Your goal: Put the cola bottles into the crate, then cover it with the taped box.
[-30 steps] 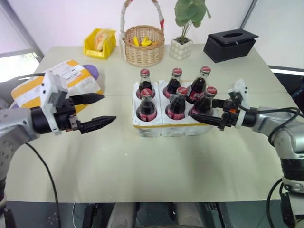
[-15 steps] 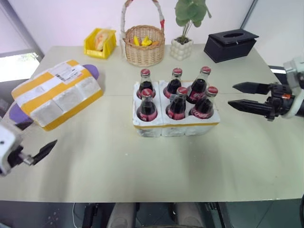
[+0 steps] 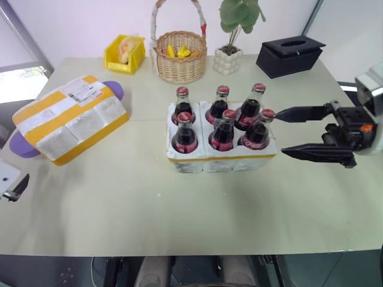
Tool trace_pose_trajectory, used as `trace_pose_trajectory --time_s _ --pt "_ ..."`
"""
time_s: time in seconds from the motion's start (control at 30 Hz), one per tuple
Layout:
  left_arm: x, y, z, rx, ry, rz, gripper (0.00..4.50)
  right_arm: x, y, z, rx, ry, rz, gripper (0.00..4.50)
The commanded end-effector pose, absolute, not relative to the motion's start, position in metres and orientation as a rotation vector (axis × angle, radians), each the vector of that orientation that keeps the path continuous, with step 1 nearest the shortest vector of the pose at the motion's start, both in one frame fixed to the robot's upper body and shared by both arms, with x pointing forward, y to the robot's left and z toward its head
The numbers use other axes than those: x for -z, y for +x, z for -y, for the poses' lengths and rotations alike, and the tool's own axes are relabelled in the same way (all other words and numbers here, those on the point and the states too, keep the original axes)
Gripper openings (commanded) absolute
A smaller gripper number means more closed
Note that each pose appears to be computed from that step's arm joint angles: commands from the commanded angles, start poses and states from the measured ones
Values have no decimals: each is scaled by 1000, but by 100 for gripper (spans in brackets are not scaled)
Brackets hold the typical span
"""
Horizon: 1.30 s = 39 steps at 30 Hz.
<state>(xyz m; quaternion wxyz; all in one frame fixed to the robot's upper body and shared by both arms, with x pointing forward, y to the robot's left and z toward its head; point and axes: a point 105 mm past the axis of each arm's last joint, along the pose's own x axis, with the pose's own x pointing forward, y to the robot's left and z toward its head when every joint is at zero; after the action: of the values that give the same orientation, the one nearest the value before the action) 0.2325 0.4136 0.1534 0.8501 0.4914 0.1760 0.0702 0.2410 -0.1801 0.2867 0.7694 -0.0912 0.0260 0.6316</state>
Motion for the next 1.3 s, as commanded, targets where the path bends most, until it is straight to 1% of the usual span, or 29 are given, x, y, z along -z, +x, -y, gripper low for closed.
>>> trace_pose_trajectory --time_s 0.03,0.23,0.43,0.6,1.07,1.17,1.3 --pt "-151 243 -429 -225 1184 -384 450 -303 231 173 -1386 -235 17 442" --pt "-145 263 -434 -268 1247 -355 450 -301 228 171 -1365 -211 25 442" --pt "-143 293 -435 -305 1338 -311 450 -301 229 170 -1347 -182 37 442" --pt "-139 312 -432 -332 1350 -282 450 -304 230 169 -1341 -169 45 442" --pt "-134 321 -444 -387 1289 -312 450 -306 234 173 -1311 -147 53 442" --pt "-138 324 -446 -401 1272 -304 369 -304 235 174 -1306 -147 51 450" --pt "-141 325 -450 -409 1274 -308 164 -304 236 175 -1303 -144 53 450"
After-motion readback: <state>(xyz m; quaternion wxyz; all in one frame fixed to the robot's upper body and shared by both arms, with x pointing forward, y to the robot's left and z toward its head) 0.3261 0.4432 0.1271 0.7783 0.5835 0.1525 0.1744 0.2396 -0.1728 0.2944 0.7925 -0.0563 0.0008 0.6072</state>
